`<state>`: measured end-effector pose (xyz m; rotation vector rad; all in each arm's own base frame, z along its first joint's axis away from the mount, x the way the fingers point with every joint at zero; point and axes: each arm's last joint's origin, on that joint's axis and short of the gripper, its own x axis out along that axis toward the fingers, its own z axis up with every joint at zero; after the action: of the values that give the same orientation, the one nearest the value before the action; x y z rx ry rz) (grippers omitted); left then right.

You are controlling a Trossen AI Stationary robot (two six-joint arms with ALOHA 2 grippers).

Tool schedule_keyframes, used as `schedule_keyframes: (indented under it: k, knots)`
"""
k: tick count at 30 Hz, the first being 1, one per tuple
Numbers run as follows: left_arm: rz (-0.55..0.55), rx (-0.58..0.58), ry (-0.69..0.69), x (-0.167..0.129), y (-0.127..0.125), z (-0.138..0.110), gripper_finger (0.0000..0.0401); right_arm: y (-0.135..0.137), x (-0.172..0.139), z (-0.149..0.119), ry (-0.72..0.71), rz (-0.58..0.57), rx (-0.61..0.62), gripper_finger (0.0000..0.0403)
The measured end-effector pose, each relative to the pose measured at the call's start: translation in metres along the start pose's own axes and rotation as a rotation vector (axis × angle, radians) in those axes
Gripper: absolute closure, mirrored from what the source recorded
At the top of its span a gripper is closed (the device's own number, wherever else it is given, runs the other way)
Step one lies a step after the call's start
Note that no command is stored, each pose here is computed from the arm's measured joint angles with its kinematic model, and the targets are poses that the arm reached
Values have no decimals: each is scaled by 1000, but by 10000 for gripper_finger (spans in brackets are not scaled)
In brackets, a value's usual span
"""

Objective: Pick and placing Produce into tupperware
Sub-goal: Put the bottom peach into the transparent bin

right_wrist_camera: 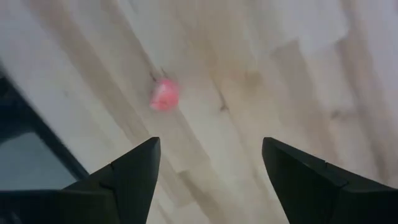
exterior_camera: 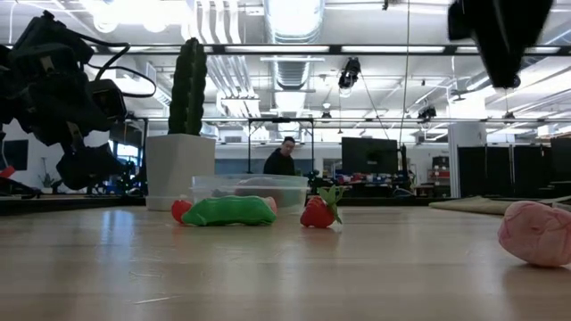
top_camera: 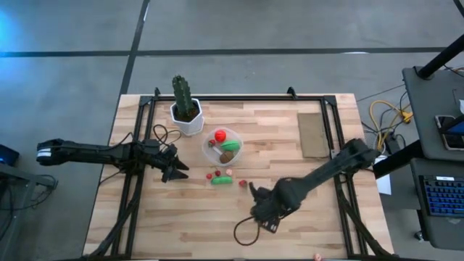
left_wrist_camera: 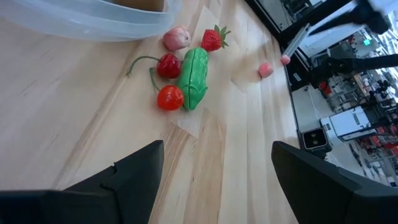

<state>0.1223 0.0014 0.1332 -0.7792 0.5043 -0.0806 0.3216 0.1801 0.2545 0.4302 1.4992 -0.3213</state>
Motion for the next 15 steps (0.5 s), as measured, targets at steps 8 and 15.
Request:
schedule_keyframes:
  k: [8,15]
  knots:
    - [2,-2,3,0,0,0,118,24,52,13,160,-39,154,131]
    - [4,-27,4,0,0,0,118,49,68,-28,364,-48,252,131]
